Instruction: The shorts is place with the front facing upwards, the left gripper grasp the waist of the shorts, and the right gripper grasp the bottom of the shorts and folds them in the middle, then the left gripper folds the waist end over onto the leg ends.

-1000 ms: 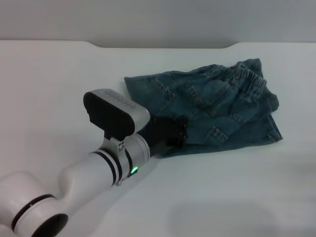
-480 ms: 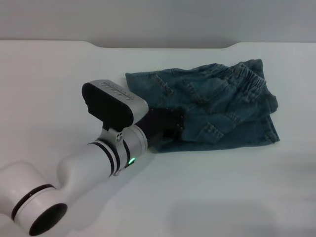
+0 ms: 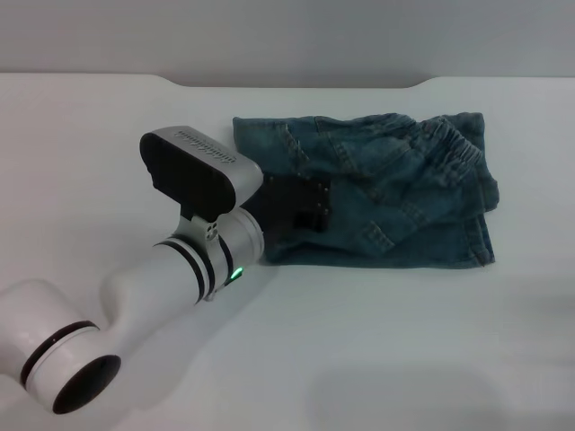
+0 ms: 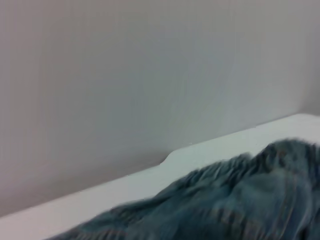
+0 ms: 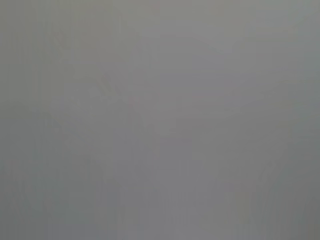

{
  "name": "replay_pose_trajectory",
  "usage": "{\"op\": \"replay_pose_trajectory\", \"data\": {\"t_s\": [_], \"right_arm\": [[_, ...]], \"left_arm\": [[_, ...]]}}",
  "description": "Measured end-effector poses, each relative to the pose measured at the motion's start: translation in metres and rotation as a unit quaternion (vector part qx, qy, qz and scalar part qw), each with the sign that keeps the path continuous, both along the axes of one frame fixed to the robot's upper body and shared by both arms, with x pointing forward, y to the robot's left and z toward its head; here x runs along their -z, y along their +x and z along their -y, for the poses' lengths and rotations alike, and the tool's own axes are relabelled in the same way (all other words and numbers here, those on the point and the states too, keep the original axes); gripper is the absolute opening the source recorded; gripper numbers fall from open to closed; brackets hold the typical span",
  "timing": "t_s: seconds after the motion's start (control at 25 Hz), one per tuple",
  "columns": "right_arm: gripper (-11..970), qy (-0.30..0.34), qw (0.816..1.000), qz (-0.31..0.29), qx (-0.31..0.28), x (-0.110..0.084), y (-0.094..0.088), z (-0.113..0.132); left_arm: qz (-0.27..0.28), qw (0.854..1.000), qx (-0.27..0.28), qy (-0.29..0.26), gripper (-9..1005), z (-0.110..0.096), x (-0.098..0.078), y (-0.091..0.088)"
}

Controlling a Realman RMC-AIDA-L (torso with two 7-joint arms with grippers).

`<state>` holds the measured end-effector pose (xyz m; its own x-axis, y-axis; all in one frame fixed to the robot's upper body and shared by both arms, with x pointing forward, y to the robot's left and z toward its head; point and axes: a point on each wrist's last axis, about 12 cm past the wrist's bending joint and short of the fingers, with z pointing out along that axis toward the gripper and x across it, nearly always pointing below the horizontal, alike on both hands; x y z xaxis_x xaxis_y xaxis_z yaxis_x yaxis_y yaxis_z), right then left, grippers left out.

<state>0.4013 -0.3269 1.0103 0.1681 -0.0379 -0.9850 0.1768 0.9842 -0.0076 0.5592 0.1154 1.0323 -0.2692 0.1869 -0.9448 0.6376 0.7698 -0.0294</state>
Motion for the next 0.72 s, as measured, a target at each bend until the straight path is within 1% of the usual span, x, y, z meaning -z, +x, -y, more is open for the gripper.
{"op": "replay_pose_trajectory", "data": {"t_s": [0.12,0.24,0.28,0.32,0.4,0.48,0.52,0.56,0.6,0.68,0.72], "right_arm": [[-1,0.0,1.0,0.0,0.0,0.0,0.0,0.0],[-1,-0.001,1.0,-0.002,0.0,0.001,-0.001,0.0],[0,-0.003,1.0,-0.002,-0.001,0.001,-0.002,-0.001],[0,-0.005,1.0,-0.001,-0.003,0.001,-0.003,-0.002],[0,-0.017,1.0,0.005,-0.007,-0.001,-0.004,-0.004],[0,-0.035,0.999,0.012,-0.007,-0.003,-0.007,-0.005],[-1,-0.042,0.999,0.014,-0.006,-0.003,-0.007,-0.006],[-1,-0.051,0.999,0.016,-0.006,-0.004,-0.008,-0.006],[-1,-0.059,0.998,0.017,-0.006,-0.004,-0.009,-0.007],[-1,-0.068,0.997,0.021,-0.007,-0.005,-0.01,-0.008],[0,-0.07,0.997,0.022,-0.008,-0.005,-0.01,-0.008]], "left_arm": [[0.022,0.999,0.019,-0.02,92,0.005,-0.005,-0.008],[0.062,0.995,0.032,-0.068,94,0.002,-0.01,-0.027],[0.084,0.992,0.027,-0.088,95,-0.003,-0.012,-0.034],[0.099,0.99,0.02,-0.099,95,-0.008,-0.014,-0.036],[0.155,0.981,-0.009,-0.114,96,-0.025,-0.021,-0.04],[0.193,0.973,-0.047,-0.116,97,-0.042,-0.026,-0.038],[0.202,0.97,-0.068,-0.115,97,-0.05,-0.028,-0.036],[0.205,0.968,-0.093,-0.112,98,-0.06,-0.029,-0.031],[0.204,0.967,-0.104,-0.109,99,-0.065,-0.029,-0.029],[0.192,0.967,-0.14,-0.092,99,-0.083,-0.024,-0.021],[0.188,0.967,-0.148,-0.086,100,-0.088,-0.022,-0.019]]}}
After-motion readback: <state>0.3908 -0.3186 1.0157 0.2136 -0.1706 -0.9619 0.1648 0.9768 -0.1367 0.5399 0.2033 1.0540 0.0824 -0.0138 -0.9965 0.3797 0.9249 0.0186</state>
